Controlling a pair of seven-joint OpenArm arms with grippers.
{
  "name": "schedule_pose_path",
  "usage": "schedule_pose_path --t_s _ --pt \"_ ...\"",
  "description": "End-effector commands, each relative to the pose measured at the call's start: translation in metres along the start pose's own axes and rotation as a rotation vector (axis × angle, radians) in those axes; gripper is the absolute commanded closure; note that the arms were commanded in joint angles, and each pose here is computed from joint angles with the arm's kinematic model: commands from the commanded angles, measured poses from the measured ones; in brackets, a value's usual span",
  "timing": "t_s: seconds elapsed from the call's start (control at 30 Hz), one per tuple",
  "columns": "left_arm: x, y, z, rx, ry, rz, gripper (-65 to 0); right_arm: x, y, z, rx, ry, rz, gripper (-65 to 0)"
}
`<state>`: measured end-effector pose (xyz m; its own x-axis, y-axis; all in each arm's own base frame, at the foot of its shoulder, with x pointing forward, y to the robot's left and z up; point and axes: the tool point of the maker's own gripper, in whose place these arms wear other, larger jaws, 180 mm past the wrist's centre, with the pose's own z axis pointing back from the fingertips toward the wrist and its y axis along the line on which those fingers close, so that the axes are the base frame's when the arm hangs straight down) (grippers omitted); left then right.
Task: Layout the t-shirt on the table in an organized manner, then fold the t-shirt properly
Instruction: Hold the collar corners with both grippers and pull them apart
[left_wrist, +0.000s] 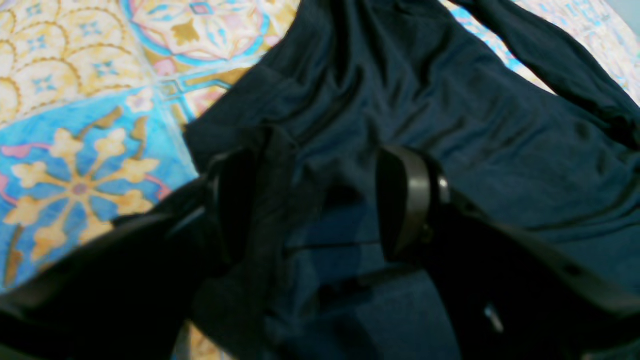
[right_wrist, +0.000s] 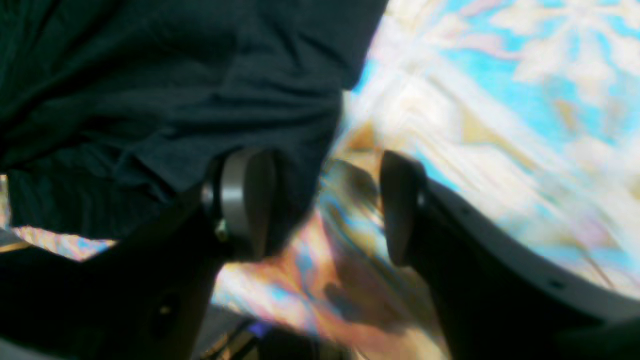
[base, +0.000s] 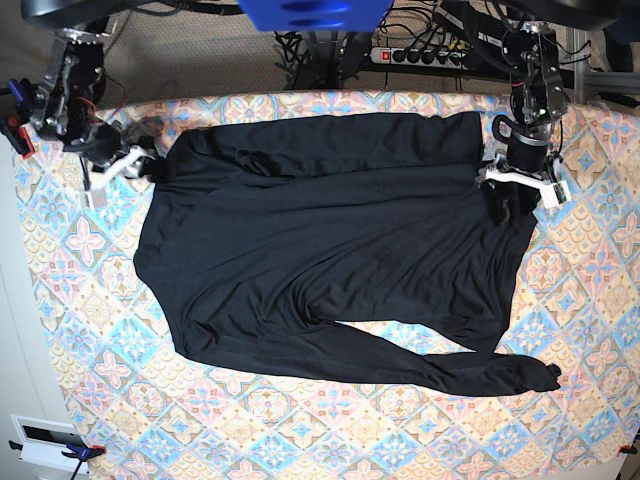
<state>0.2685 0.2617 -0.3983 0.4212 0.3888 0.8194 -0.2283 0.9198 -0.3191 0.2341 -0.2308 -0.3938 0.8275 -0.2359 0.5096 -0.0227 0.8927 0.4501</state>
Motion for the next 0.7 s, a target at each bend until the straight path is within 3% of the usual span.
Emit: schedule_pose_path --t_s 0.0,0.33,0.67 --pt "0.013 -0.001 0.001 -0.008 -0.040 -0.011 -37.6 0.026 0.010 0.002 0.033 -0.068 0.037 -33.7" --pt "0.010 0.002 0.003 -0.004 -0.031 -0.018 -37.6 0.007 0.005 -0.005 0.035 -0.020 0.003 -33.7" --pt "0.000 0.007 0.011 0.005 -0.008 -0.013 -37.6 -0.024 -0.032 0.039 -0.087 -0.022 -0.055 -33.7"
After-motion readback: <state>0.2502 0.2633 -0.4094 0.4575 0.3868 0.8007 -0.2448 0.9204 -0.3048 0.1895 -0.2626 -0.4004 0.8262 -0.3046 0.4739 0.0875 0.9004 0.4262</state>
